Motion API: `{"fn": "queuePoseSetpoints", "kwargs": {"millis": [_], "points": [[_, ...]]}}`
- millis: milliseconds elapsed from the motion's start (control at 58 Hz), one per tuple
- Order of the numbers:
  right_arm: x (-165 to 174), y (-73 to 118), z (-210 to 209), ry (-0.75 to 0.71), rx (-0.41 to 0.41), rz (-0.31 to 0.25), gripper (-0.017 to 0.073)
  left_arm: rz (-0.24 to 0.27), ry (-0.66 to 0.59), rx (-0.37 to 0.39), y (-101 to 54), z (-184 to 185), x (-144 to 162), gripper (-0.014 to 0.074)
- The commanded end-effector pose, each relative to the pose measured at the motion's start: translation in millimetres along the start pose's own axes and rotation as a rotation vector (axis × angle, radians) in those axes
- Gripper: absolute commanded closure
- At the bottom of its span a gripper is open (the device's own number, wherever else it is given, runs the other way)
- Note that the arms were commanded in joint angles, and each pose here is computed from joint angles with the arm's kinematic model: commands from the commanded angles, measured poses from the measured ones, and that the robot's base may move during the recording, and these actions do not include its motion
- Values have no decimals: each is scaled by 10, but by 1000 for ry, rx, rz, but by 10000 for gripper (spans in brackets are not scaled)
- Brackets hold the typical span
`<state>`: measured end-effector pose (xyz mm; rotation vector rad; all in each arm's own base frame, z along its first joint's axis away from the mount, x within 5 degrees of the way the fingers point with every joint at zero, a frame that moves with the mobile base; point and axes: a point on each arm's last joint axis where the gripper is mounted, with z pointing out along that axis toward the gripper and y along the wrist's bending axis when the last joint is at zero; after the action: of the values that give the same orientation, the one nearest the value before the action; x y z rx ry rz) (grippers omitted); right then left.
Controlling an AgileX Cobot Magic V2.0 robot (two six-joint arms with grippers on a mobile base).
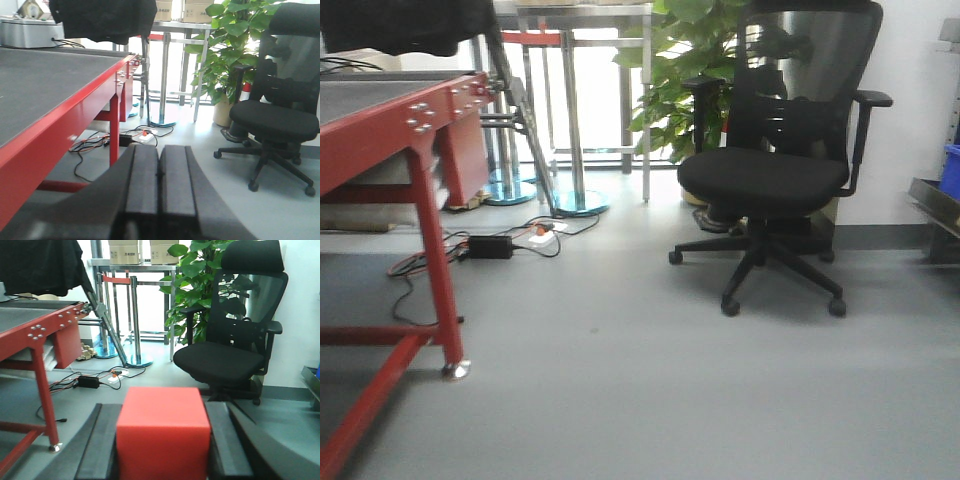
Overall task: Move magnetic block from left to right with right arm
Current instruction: 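Turn the base past the office chair toward the second table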
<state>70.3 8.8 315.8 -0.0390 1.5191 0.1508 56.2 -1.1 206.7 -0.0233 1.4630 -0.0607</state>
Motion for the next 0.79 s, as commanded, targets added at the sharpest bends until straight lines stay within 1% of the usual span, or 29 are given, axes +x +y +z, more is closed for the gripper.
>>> {"fn": "queuePoseSetpoints", "kwargs": {"millis": [0, 776], "points": [[-176, 0, -9, -109, 8, -9, 282, -4, -91, -6, 6, -12, -60, 720], [-175, 0, -7, -108, 8, -9, 282, -4, -87, -6, 6, -9, -58, 720]]}}
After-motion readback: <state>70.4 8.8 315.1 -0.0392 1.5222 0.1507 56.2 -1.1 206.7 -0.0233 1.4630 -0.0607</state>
